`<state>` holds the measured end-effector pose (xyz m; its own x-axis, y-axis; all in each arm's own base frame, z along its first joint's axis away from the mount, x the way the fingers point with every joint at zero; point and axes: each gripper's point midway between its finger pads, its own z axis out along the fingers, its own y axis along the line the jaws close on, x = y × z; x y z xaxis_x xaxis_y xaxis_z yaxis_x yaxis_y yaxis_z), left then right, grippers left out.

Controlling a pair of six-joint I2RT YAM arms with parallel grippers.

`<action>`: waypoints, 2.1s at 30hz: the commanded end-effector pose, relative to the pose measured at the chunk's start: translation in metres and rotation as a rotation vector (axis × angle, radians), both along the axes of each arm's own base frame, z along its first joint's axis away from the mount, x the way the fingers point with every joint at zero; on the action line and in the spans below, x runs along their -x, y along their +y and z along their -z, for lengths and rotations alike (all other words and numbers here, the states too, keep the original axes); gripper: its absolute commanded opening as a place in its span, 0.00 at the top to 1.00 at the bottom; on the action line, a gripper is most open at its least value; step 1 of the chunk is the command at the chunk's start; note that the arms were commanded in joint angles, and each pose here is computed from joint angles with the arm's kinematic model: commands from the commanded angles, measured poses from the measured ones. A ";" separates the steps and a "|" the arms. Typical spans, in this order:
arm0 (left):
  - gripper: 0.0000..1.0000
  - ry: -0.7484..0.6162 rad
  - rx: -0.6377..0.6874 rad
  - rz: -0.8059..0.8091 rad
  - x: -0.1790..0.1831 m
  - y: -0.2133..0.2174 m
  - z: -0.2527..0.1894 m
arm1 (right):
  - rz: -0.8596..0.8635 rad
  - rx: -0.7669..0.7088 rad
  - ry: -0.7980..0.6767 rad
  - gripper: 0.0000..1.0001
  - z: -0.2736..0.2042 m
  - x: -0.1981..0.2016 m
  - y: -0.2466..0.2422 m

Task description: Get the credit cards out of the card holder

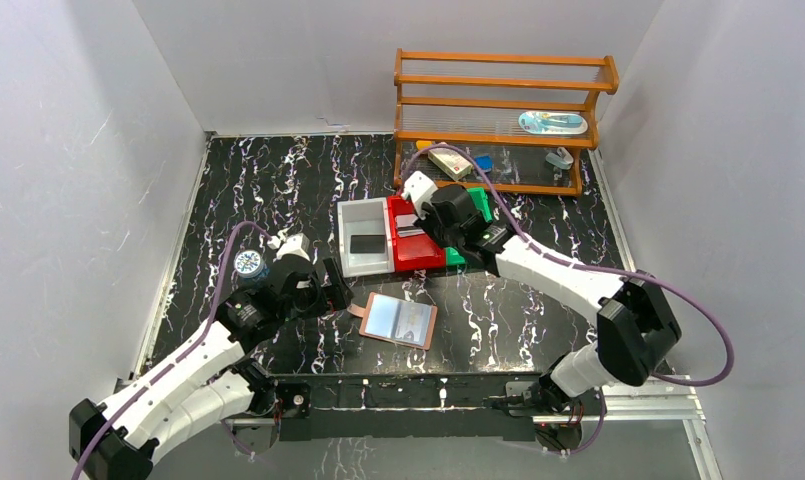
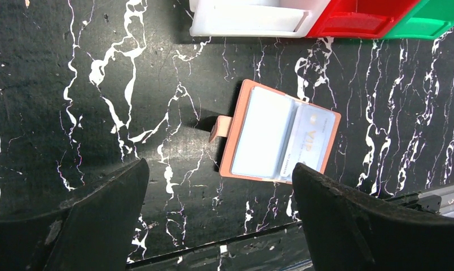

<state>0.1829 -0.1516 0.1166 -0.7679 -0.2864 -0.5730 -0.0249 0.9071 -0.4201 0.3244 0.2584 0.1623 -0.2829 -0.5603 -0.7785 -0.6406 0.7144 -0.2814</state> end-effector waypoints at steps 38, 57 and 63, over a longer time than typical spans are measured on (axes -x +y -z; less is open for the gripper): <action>0.02 0.051 0.013 -0.021 0.006 0.001 0.000 | -0.330 0.525 -0.239 0.94 0.066 -0.109 0.056; 0.01 0.108 0.012 0.012 0.011 -0.007 0.013 | -0.298 0.413 -0.232 0.48 0.057 -0.099 0.057; 0.02 0.118 0.018 0.023 0.012 -0.009 0.014 | -0.288 0.301 -0.224 0.38 0.036 -0.090 0.064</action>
